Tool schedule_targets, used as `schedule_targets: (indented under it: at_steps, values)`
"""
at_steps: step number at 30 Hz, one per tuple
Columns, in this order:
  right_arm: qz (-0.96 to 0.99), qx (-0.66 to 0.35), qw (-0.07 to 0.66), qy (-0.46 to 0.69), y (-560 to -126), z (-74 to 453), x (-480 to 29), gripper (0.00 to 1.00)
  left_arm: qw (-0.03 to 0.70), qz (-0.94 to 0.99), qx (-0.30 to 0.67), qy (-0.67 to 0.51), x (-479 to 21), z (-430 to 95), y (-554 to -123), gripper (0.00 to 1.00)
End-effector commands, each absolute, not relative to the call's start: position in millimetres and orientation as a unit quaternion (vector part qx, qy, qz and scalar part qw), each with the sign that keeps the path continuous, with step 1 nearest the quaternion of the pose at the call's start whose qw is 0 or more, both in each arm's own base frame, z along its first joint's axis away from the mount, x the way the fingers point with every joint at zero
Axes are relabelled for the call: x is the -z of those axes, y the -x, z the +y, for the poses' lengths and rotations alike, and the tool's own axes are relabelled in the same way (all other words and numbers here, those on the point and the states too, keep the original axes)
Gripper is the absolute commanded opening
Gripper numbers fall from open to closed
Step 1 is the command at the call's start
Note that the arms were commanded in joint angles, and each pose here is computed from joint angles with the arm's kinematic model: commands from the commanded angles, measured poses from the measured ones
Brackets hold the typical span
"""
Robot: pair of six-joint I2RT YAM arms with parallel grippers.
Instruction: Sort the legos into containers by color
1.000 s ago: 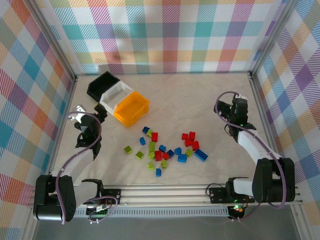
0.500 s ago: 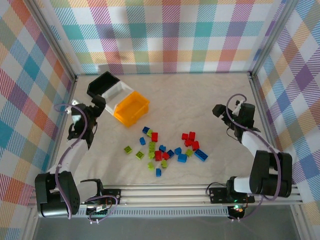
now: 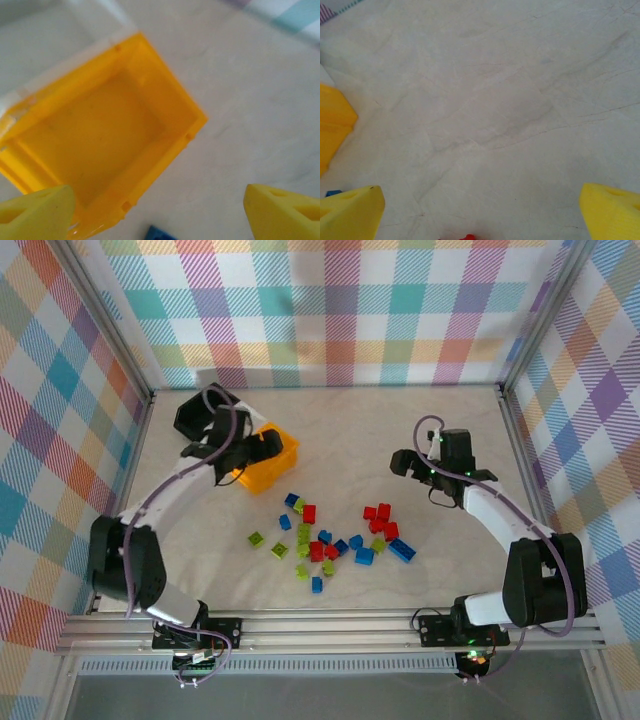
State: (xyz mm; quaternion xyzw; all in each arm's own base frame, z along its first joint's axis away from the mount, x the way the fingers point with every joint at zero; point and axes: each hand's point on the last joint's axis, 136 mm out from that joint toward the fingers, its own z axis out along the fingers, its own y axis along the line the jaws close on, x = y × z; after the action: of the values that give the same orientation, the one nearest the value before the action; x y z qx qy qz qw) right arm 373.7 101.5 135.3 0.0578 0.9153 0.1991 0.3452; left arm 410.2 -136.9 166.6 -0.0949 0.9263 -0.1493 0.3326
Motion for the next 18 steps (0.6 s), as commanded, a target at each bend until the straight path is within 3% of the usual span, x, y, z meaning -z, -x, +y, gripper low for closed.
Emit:
schedule_targets:
  at_steps: [1, 7, 18]
  values:
    - [0.923, -0.152, 0.353, -0.034, -368, 97, -141, 1.0, 0.285, 0.957, 0.029, 0.046, -135, -126, -395, 0.86]
    - [0.924, -0.123, 0.361, -0.021, -359, 100, -142, 1.0, 0.284, 0.957, -0.026, 0.058, -119, -121, -418, 0.84]
    - [0.925, -0.112, 0.361, -0.035, -356, 95, -141, 1.0, 0.238, 0.969, 0.062, 0.033, -83, -196, -425, 0.8]
